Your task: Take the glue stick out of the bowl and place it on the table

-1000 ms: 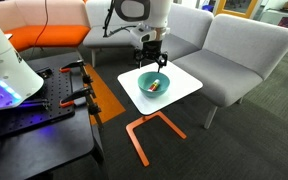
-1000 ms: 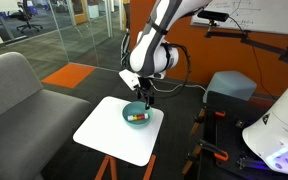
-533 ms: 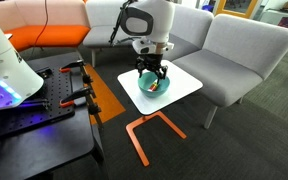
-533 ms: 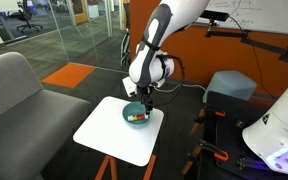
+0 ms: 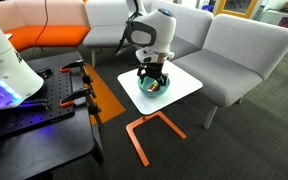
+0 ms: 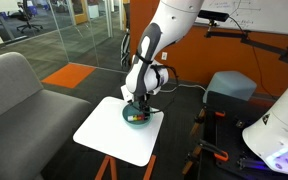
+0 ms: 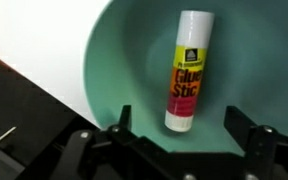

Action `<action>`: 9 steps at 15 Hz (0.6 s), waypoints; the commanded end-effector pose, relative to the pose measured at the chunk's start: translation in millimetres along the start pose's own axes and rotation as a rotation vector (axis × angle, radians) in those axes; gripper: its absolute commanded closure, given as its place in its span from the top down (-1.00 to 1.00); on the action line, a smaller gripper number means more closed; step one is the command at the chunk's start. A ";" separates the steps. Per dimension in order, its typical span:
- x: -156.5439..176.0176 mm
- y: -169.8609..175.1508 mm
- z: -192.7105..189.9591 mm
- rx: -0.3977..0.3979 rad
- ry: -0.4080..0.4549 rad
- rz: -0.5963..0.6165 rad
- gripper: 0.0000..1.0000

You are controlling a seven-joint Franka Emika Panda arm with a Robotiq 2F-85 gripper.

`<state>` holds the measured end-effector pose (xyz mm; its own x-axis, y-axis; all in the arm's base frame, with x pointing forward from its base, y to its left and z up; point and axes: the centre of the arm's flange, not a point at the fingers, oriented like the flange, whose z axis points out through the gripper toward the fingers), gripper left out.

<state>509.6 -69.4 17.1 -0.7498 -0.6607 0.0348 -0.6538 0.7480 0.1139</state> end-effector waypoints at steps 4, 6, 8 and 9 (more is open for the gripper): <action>-9.9 -3.8 20.5 0.023 0.019 0.049 0.31; -10.9 -4.2 23.4 0.024 0.027 0.050 -0.02; -11.7 -4.5 25.6 0.027 0.032 0.048 -0.33; -12.6 -3.3 24.2 0.033 0.033 0.044 -0.46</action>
<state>514.3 -65.1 -7.8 -0.7594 -0.6474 0.0638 -0.6395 0.7609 0.1098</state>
